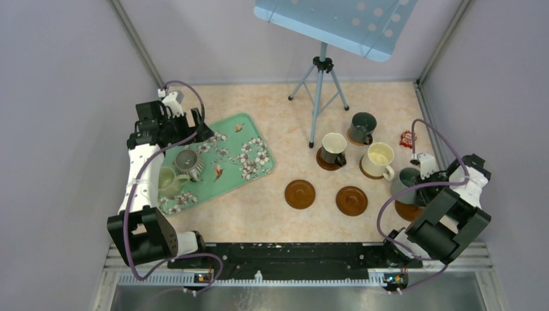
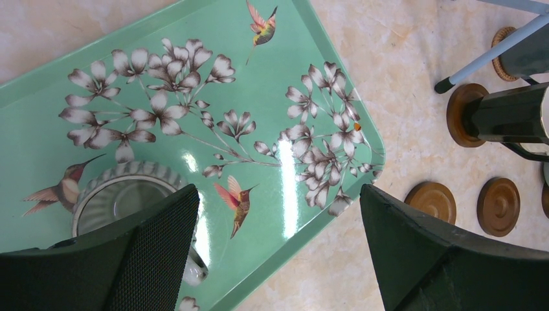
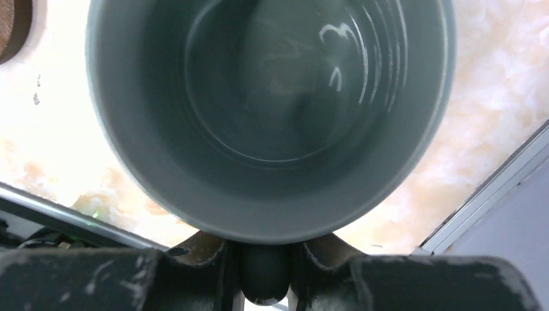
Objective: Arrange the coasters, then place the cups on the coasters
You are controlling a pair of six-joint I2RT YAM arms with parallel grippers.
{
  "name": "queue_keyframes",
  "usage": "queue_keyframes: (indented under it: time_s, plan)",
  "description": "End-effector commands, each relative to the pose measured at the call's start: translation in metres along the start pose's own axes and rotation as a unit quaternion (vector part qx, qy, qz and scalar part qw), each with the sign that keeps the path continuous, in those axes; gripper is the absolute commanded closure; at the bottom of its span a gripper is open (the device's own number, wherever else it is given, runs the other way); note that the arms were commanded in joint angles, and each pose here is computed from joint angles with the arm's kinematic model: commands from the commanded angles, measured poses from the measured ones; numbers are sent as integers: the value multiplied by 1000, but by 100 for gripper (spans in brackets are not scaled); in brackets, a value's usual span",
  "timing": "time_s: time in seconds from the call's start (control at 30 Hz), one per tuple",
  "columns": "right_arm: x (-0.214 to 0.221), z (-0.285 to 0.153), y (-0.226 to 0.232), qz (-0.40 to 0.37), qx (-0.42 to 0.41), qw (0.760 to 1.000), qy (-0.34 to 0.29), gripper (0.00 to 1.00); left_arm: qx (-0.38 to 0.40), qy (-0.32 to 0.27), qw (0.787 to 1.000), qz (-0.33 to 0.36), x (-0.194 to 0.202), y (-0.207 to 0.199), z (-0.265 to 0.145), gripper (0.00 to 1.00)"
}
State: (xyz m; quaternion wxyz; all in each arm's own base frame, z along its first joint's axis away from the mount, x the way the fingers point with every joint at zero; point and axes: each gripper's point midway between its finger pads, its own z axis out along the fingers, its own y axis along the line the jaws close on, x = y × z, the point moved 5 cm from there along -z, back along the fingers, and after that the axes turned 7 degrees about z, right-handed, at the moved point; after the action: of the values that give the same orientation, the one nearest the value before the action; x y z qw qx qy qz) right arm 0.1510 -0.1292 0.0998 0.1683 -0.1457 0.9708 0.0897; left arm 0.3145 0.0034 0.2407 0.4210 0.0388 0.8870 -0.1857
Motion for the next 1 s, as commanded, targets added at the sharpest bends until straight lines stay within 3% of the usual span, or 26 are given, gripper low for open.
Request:
queue_keyframes:
  time_s: [0.0, 0.03, 0.43, 0.97]
  plan:
    - [2, 3, 2, -14, 12, 1000, -6, 96, 9, -32, 999, 16, -17, -6, -6, 1]
    - [2, 2, 2, -15, 14, 1000, -9, 100, 9, -31, 999, 15, -16, -6, -6, 1]
    - [-2, -36, 1, -19, 24, 991, -132, 100, 8, -34, 999, 16, -15, -7, -8, 1]
    - [43, -23, -10, -15, 18, 985, -171, 100, 11, -34, 999, 11, -16, -9, -7, 1]
